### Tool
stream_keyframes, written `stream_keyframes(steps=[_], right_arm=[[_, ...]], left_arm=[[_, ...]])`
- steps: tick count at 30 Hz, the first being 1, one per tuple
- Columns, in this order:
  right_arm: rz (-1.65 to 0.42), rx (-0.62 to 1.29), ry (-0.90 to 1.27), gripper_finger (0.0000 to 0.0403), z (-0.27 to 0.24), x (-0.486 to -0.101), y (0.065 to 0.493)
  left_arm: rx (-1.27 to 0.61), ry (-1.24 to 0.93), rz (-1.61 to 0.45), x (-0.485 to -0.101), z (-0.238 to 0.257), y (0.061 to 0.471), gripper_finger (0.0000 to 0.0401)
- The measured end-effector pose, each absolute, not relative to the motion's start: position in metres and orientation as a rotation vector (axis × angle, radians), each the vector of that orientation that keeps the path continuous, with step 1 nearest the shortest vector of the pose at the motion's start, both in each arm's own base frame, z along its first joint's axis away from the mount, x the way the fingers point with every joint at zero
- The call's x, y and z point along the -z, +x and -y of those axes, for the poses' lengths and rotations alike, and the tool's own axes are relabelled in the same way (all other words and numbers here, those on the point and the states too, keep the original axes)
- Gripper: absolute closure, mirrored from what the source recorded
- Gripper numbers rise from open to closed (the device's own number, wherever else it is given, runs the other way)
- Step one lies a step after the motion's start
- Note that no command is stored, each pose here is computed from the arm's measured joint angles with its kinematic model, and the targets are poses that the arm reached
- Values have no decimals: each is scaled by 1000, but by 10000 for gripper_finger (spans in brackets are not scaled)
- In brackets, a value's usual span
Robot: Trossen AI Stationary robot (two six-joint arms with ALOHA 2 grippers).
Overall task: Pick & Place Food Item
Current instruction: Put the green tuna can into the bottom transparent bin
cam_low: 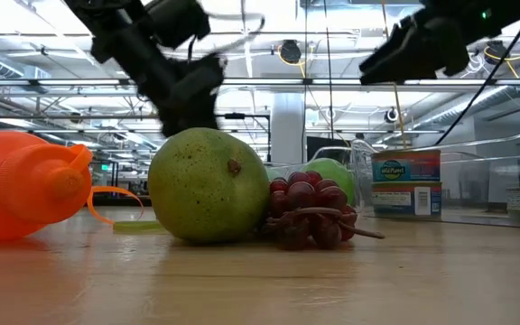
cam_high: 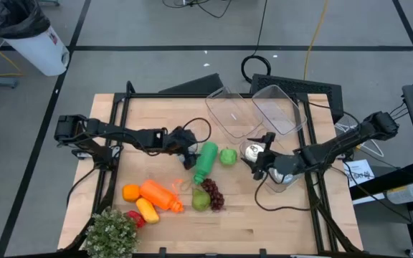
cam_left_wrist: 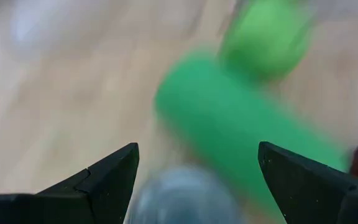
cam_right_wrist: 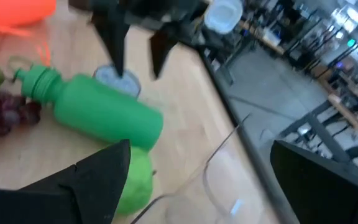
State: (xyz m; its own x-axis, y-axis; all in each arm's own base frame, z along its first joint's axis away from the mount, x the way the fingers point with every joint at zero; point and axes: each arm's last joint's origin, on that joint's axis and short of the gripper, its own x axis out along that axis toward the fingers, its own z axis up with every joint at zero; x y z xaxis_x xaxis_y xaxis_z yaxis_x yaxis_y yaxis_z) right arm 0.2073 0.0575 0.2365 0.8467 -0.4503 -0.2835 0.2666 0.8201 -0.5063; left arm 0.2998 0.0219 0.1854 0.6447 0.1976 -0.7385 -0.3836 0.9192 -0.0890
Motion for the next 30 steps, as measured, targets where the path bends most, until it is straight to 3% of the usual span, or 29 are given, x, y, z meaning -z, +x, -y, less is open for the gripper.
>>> stream_keyframes(steps=[4, 10, 15, 21, 30], right_arm=[[-346, 399, -462, 35, -56, -247, 204], [-341, 400, -433, 35, -56, -247, 203], [-347, 398, -438, 35, -56, -245, 202], [-346, 400, -437, 35, -55, -245, 202], [-349, 403, -414, 35, -55, -244, 202]], left_arm=[[-445, -325, -971, -174, -21, 284, 66], [-567, -373, -969, -167, -24, 278, 66], [-473, -388, -1004, -163, -19, 278, 66], [-322, -223, -1007, -162, -4, 283, 66], [-292, -141, -992, -162, 6, 285, 66]])
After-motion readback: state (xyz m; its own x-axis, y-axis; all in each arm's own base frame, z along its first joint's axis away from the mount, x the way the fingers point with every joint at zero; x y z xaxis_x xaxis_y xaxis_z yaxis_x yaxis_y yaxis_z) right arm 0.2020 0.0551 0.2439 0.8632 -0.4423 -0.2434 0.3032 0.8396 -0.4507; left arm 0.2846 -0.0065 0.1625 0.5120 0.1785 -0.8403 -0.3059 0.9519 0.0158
